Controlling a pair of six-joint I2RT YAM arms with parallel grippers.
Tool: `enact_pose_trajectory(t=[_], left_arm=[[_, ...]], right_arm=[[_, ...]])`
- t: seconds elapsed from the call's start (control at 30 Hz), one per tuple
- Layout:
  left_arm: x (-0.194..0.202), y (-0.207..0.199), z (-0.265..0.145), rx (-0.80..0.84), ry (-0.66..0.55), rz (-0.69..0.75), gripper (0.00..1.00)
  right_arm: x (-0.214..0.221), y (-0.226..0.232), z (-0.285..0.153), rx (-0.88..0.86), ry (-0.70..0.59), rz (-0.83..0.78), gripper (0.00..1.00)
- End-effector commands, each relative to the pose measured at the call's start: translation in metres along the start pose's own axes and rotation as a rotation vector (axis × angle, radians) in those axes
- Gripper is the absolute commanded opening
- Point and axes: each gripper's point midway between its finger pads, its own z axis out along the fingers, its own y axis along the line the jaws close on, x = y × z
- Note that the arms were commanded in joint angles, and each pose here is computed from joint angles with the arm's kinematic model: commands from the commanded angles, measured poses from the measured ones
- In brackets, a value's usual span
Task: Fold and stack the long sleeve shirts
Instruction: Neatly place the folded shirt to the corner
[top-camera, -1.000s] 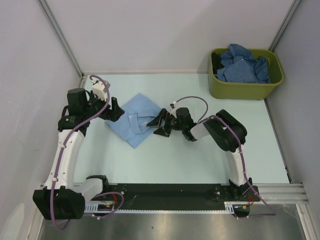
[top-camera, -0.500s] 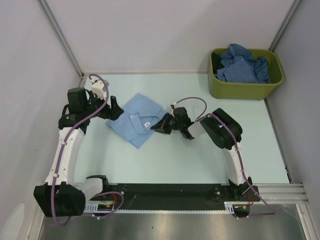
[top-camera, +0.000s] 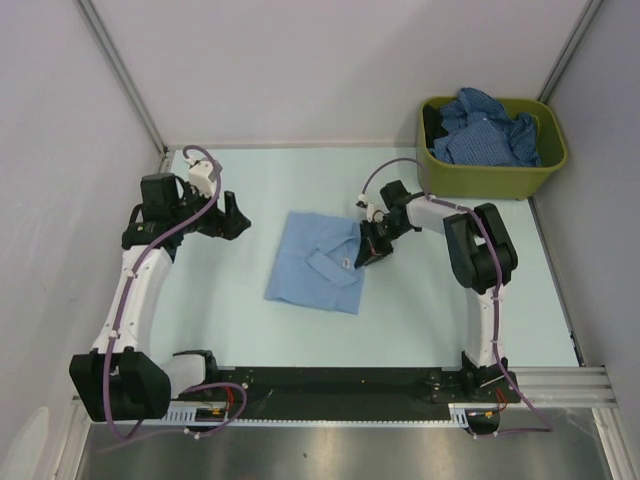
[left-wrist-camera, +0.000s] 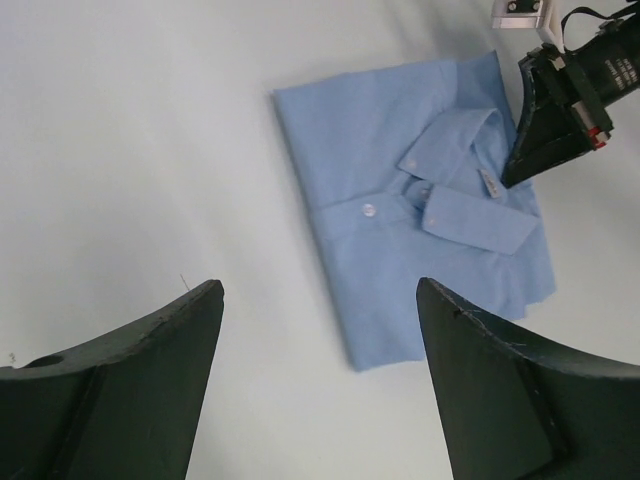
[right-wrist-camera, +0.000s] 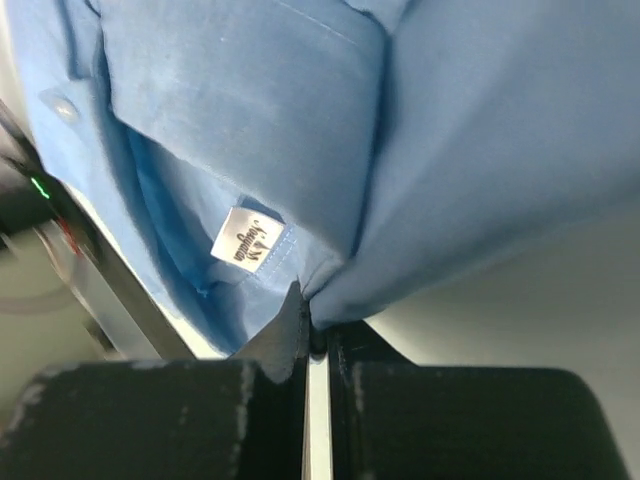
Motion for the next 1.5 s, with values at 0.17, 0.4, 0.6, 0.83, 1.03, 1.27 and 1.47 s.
enact_pose_trajectory(t=[0.17, 0.4, 0.6, 0.83, 1.03, 1.27, 1.47], left_arm=[[-0.008, -0.005, 0.004, 0.066, -0.030, 0.039, 0.83], [-0.007, -0.006, 0.008, 0.085, -0.029, 0.049, 0.83], [-0.002, -0.006, 0.013, 0.104, -0.025, 0.034, 0.83], [0.004, -0.004, 0.013, 0.093, -0.018, 0.053, 0.83], [0.012, -0.002, 0.016, 0.090, -0.007, 0.053, 0.84], [0.015, 0.001, 0.020, 0.089, 0.004, 0.048, 0.84], [0.017, 0.001, 0.024, 0.103, 0.014, 0.039, 0.84]], right_arm=[[0.117, -0.077, -0.112, 0.134, 0.555, -0.316, 0.00], [0.118, -0.163, -0.206, 0.380, 0.694, -0.597, 0.00], [0.085, -0.234, -0.269, 0.573, 0.796, -0.859, 0.00], [0.057, -0.282, -0.322, 0.634, 0.934, -1.135, 0.00], [0.046, -0.307, -0.352, 0.658, 1.058, -1.375, 0.00], [0.043, -0.324, -0.366, 0.652, 1.198, -1.669, 0.00], [-0.002, -0.311, -0.347, 0.743, 1.082, -1.749, 0.00]])
